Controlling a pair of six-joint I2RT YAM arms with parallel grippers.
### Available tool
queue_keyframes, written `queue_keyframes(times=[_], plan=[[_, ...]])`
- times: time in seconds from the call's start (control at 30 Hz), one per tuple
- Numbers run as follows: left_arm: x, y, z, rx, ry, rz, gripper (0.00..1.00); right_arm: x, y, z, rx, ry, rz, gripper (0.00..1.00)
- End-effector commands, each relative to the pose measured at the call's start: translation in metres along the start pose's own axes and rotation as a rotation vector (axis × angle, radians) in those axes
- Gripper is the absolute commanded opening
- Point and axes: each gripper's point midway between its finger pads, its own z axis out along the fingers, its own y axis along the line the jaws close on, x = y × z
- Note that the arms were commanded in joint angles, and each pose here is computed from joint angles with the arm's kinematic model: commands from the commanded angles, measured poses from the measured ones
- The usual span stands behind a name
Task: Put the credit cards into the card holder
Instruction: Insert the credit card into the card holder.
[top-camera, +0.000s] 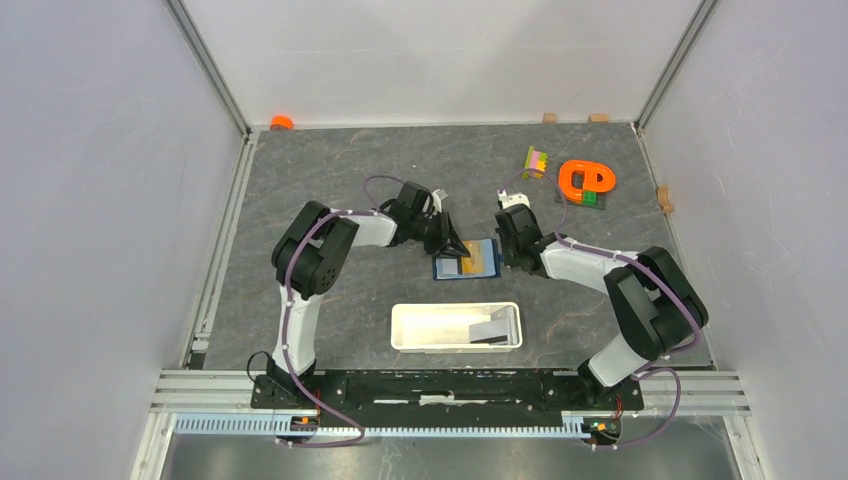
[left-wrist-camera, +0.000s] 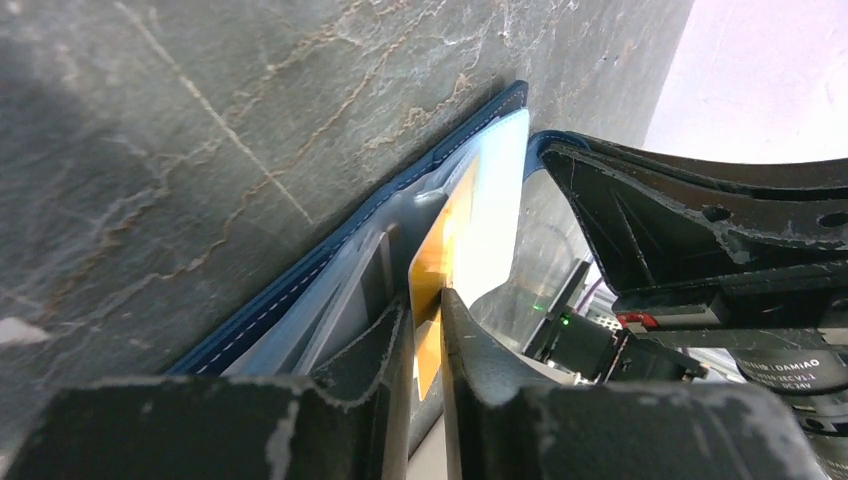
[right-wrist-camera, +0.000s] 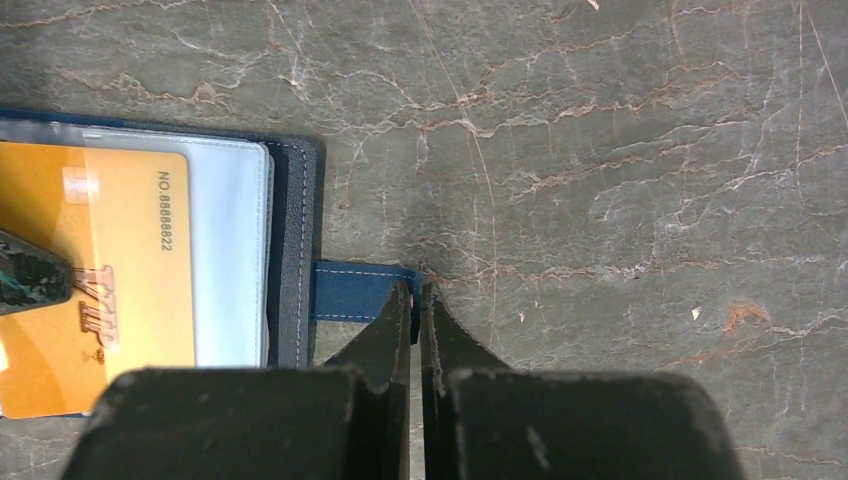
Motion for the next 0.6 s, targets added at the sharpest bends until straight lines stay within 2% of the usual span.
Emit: queue_keyframes(times=[0.0, 0.13, 0.37, 0.57], plan=[[0.003, 0.005, 0.0, -0.099, -0.006, 0.067, 0.24, -0.019, 0.007, -0.004, -0.03, -0.045, 0.027, 0.0], [-0.003, 0.004, -0.006, -0.143, -0.026, 0.093, 0.29, -0.02, 0.006, -0.007, -0.03, -0.051, 0.028, 0.0], [-0.014, -0.011, -0.031, -0.227, -0.069, 0.173, 0.5, -0.019, 0.002, -0.011, -0.019, -0.063, 0.028, 0.0], [-0.016, -0.023, -0.049, -0.249, -0.096, 0.212, 0.55, -0.02, 0.001, -0.013, -0.021, -0.068, 0.031, 0.0]])
